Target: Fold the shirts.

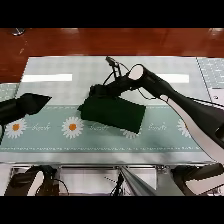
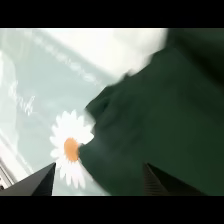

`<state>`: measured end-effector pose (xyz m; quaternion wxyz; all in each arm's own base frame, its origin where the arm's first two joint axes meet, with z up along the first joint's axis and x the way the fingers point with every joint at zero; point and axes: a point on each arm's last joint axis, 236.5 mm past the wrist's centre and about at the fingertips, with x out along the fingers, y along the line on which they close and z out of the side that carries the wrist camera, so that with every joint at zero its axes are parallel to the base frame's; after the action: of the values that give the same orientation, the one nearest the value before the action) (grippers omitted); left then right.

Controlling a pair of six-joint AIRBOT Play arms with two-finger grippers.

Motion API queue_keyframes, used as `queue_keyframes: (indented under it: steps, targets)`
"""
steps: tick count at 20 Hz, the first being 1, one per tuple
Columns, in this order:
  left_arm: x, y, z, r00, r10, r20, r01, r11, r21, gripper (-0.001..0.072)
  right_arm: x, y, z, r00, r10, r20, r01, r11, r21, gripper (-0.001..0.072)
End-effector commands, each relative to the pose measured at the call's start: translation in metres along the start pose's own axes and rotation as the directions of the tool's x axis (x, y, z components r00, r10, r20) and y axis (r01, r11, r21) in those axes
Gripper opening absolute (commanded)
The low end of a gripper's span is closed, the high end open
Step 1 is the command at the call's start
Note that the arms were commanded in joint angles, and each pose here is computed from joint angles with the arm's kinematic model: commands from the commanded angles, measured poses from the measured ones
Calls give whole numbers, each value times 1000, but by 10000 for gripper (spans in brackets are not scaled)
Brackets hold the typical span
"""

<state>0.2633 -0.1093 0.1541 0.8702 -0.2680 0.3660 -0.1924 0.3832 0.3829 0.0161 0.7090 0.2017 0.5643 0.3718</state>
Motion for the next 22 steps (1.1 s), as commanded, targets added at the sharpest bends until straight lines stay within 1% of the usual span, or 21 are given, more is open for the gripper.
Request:
queue_keyframes:
  steps: [1,2,3,4,5,6,7,8,10,11,13,14,15,18,22]
  targets:
    - [9,9,-12,1000,-1,-31,0,999,-36,34,-74,-24,19,1000,1,9,-1,999,43,623]
    - [9,9,-12,999,0,-33,-1,999,-38,34,-116,-36,21,999,-27,20,26,999,38,622]
    - [10,9,-12,999,0,-34,-1,999,-38,34,-164,-55,17,995,-97,32,96,995,32,619]
    - [10,9,-12,999,0,-34,-1,999,-39,34,-206,-76,8,979,-198,42,197,980,28,619]
    - [10,9,-12,999,0,-34,-1,999,-39,34,-248,-101,-7,944,-322,63,320,946,44,619]
    - [10,9,-12,999,0,-35,-1,999,-39,34,-278,-123,-24,904,-417,88,411,908,80,619]
    - [10,10,-12,999,0,-35,-2,999,-37,34,-298,-142,-47,867,-484,114,468,872,142,619]
    - [10,10,-12,999,0,-36,-1,1000,-25,34,-306,-158,-70,844,-517,143,483,849,215,619]
    - [11,11,-13,999,2,-39,-3,1000,-30,34,-288,-190,-118,817,-541,198,433,804,408,618]
    - [13,13,-15,999,3,-42,-4,999,-34,34,-265,-201,-141,825,-524,212,376,789,486,618]
    - [16,18,-20,999,7,-53,-9,999,-47,34,-214,-204,-170,878,-421,226,224,781,584,618]
    - [18,20,-23,998,8,-60,-11,998,-54,34,-191,-200,-177,903,-361,232,161,787,595,618]
    - [20,21,-26,998,6,-67,-10,998,-63,34,-174,-196,-179,921,-315,227,127,797,591,617]
    - [24,22,-33,997,-11,-77,4,996,-92,34,-130,-180,-183,973,-190,130,86,824,560,618]
    - [25,22,-33,997,-12,-78,5,996,-93,34,-89,-174,-164,992,-114,48,70,839,539,618]
